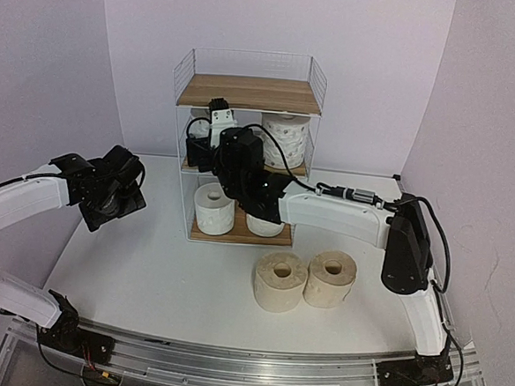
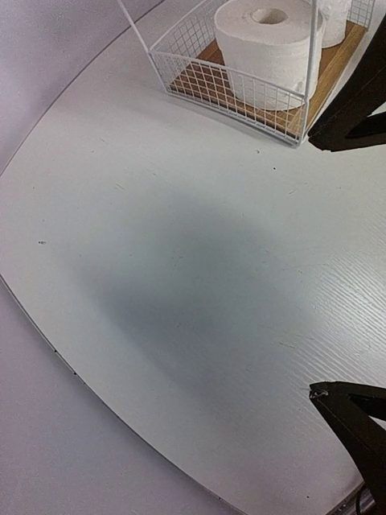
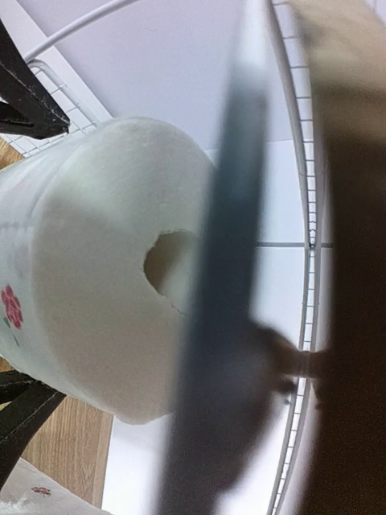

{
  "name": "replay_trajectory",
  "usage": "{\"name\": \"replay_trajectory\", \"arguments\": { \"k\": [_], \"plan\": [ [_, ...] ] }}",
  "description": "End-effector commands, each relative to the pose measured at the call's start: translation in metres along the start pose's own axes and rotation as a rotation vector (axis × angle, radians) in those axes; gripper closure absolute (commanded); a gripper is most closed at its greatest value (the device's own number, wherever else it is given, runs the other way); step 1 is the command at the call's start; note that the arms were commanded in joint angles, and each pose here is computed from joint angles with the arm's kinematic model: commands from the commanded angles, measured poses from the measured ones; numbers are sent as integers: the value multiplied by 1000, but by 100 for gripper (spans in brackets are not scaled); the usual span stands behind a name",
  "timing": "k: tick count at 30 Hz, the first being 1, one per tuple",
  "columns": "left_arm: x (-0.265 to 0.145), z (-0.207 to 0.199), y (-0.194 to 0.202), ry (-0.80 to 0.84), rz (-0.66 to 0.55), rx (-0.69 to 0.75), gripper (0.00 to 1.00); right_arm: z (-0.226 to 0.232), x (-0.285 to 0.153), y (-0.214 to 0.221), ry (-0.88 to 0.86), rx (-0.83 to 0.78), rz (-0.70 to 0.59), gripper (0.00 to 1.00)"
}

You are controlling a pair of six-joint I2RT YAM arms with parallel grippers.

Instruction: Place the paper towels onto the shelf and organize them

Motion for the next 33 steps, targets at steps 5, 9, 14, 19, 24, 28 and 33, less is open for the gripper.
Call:
{"name": "replay_trajectory", "arguments": {
  "k": [5, 9, 14, 19, 24, 28, 33],
  "plan": [
    [-2, -4, -3, 31, -2, -11, 0, -8, -19, -33, 12, 17, -44, 2],
    [-3, -4, -4, 40, -6, -16, 0, -10, -22, -33, 9, 10, -41, 2],
    [-4, -5, -5, 48, -5, -18, 0, -6, -28, -34, -5, -11, -38, 2],
    [-5, -5, -5, 53, -3, -17, 0, -7, -34, -33, 5, -29, -29, 2],
    [-8, -4, -7, 63, -6, -25, 0, -11, -45, -33, 22, -41, -15, 2],
    [-12, -3, -8, 77, -2, -32, 0, -11, -60, -33, 17, -46, -3, 2],
    [-19, 1, -7, 105, 18, -32, 0, -7, -91, -28, -6, -70, 34, 2]
  ]
}}
Point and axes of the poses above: each gripper's point midway between its finger pads, its own x axis out along the fingers, its own z axis along the line the jaws close on, y = z × x, the point moved 6 cm from there along -x, back along the fingers, and after that the axes turned 7 degrees about -x, right-handed, at the moved point
